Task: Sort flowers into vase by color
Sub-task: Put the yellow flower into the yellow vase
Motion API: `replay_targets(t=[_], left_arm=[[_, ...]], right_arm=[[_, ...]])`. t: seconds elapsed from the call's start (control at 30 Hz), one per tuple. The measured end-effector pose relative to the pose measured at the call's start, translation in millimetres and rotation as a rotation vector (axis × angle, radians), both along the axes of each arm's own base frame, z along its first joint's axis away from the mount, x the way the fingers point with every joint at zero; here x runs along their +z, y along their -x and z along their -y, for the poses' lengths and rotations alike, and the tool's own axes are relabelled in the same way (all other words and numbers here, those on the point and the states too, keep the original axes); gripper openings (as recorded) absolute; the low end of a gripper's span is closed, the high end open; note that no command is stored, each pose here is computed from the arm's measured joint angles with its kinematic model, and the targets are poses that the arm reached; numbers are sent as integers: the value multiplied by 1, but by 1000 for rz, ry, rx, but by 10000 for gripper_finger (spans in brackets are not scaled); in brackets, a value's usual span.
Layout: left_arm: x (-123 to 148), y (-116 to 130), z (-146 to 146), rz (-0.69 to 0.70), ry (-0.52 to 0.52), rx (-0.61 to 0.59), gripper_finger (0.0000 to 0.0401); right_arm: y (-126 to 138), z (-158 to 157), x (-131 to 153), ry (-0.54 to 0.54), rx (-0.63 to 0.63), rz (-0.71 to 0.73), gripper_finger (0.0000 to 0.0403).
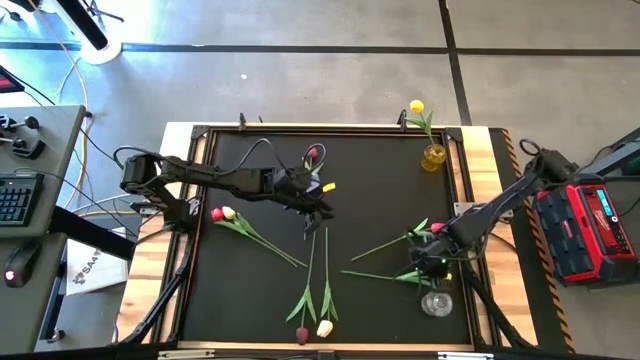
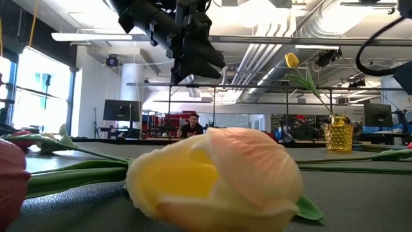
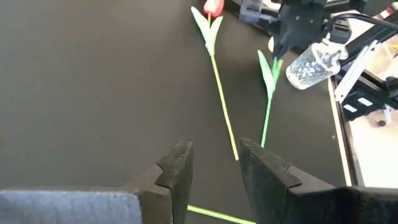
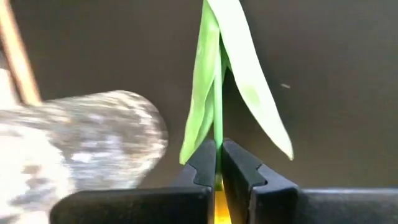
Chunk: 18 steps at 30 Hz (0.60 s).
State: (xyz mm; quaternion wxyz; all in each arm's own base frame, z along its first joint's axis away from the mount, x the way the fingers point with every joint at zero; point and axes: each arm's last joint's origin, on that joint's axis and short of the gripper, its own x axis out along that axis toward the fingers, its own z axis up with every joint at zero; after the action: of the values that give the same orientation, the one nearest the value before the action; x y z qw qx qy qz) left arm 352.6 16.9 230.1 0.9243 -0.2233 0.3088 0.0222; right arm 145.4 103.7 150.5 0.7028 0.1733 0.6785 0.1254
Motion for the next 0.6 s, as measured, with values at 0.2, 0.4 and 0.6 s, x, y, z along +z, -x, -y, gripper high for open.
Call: replay_targets(t=[0.2,0.4,0.6], left_arm=[[6,-4,0,79,-61,-40,117],[18,-10,0,227,-122,-68,117],[29,-14,5,350,-187,-224,117]], right_arm=[[-20,4,26,-65,-94,56,2],[-46,25,57,-34,-251,151,1],[-64,54,80,-179,-642,48,1]])
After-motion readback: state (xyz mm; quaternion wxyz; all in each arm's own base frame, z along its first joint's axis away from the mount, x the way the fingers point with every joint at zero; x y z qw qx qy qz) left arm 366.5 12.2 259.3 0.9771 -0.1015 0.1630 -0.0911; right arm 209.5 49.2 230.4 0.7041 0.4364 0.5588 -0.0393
